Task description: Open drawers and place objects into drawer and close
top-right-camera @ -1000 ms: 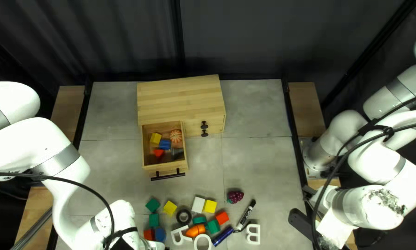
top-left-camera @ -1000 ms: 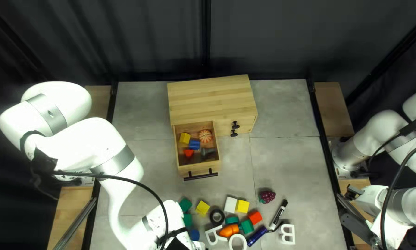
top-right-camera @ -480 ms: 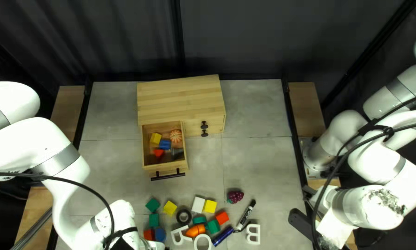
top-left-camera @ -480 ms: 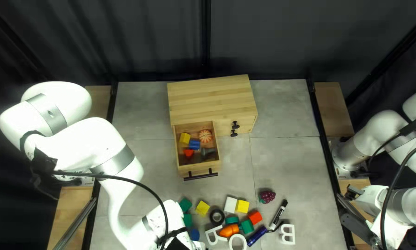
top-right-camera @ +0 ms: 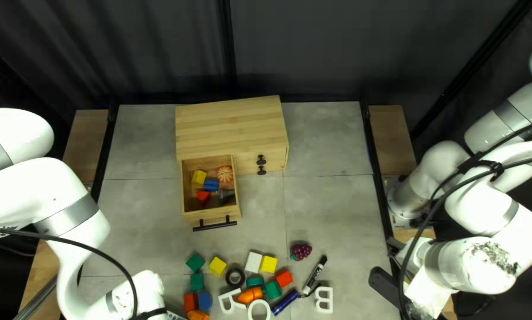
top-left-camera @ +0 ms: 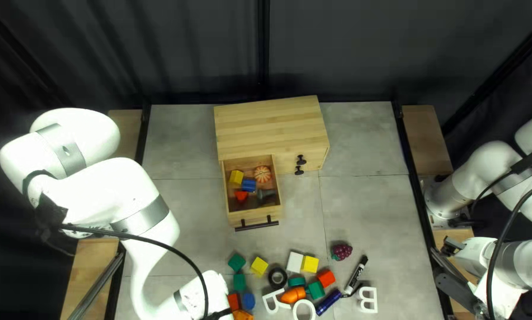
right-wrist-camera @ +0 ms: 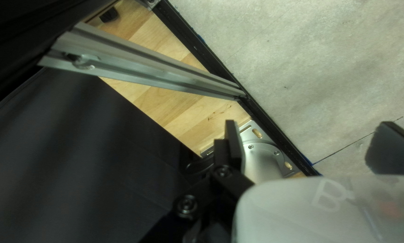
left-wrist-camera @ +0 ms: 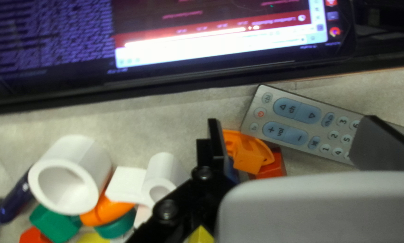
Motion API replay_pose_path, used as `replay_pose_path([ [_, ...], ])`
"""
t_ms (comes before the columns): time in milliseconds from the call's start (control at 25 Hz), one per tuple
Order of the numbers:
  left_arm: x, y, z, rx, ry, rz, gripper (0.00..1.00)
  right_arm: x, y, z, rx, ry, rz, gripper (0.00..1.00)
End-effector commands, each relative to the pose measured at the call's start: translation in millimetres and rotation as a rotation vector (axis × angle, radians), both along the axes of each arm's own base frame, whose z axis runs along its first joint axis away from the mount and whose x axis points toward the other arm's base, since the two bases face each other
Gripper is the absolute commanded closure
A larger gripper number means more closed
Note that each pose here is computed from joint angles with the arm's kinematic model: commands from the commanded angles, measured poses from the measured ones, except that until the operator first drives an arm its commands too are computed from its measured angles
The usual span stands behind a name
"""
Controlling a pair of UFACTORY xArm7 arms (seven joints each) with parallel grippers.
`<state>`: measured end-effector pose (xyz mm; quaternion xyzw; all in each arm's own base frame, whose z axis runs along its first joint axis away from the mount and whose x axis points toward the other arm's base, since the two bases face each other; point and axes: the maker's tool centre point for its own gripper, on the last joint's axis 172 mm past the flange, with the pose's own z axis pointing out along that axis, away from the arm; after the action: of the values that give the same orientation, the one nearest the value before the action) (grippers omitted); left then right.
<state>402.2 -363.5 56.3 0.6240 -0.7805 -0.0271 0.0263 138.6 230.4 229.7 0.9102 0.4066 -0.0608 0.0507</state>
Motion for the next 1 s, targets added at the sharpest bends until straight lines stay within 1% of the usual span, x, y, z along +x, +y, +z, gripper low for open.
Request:
replay_pose_path([
  [40, 0.2, 6.0, -5.5, 0.025, 0.007, -0.006, 0.0, 0.0, 0.0, 0.0, 0.0, 0.0, 0.0, 0.0],
  [360, 15.0, 15.2, -4.9, 0.092, 0.006, -0.012, 0.0, 0.0, 0.0, 0.0, 0.0, 0.0, 0.0, 0.0],
  [520, 24.3, 22.2, -1.2, 0.118, -0.007, -0.014, 0.0, 0.0, 0.0, 0.0, 0.0, 0.0, 0.0, 0.0],
  [760, 29.2, 30.0, -11.5, 0.147, -0.028, -0.01, 0.0, 0.0, 0.0, 0.0, 0.0, 0.0, 0.0, 0.0],
  [920, 27.4, 32.2, -12.6, 0.164, -0.019, -0.007, 0.0, 0.0, 0.0, 0.0, 0.0, 0.0, 0.0, 0.0],
  [1000, 27.1, 32.3, -13.7, 0.178, -0.001, -0.004, 0.0, 0.0, 0.0, 0.0, 0.0, 0.0, 0.0, 0.0],
])
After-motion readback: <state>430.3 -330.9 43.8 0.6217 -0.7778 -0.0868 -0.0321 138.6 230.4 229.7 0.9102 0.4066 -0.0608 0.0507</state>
